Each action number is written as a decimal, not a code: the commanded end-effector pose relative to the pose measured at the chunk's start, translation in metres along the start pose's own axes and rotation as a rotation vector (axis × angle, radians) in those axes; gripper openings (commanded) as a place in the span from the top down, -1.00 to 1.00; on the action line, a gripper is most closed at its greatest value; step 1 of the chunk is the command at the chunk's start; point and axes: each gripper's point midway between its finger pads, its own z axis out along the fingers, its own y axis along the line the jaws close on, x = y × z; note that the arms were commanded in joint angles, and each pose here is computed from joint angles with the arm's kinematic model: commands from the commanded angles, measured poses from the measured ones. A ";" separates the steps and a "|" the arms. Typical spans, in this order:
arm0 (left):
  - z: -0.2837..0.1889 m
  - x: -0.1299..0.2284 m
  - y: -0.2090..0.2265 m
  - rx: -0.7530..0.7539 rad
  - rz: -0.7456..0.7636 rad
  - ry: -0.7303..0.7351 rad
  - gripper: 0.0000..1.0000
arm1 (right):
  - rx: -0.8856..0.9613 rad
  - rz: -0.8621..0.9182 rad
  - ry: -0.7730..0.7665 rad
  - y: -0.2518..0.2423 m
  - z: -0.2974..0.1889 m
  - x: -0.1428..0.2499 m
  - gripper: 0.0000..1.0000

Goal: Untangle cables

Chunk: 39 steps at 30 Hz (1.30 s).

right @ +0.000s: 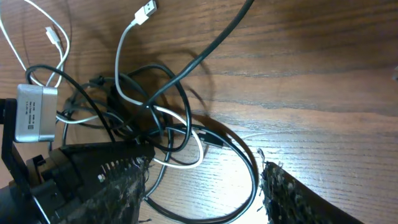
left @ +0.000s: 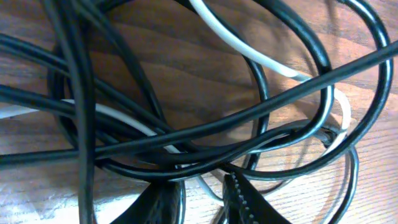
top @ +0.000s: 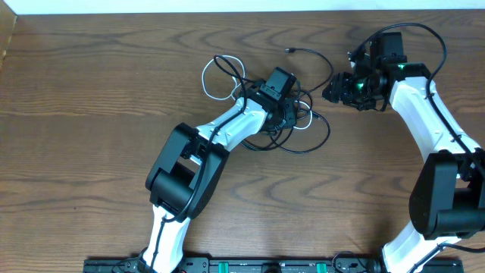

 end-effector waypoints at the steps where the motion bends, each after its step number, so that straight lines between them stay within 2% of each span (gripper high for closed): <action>1: 0.015 0.006 0.011 -0.040 -0.008 0.023 0.47 | 0.005 -0.017 0.006 0.000 0.002 0.001 -0.17; 6: 0.015 0.006 0.011 -0.040 -0.008 0.023 0.61 | 0.004 -0.018 0.006 0.000 0.002 0.001 -0.18; 7: 0.015 0.006 0.011 -0.040 -0.008 0.023 0.75 | 0.004 -0.018 0.006 0.000 0.002 0.001 -0.18; 9: 0.015 0.006 0.011 -0.041 -0.008 0.023 0.84 | 0.004 -0.018 0.006 0.000 0.002 0.001 -0.19; 15: 0.009 0.005 0.012 -0.043 0.010 0.027 0.85 | 0.004 -0.019 0.007 0.001 0.002 0.002 -0.22; 23: -0.069 -0.003 -0.014 0.018 0.112 -0.030 0.85 | -0.022 -0.059 0.005 0.010 0.004 0.002 -0.23; 31: -0.160 -0.016 -0.048 0.137 0.167 -0.181 0.85 | -0.039 -0.102 0.003 0.027 0.009 0.004 -0.25; 39: -0.182 -0.020 -0.053 0.164 0.176 -0.225 0.85 | -0.220 -0.140 0.047 0.059 0.006 0.014 -0.27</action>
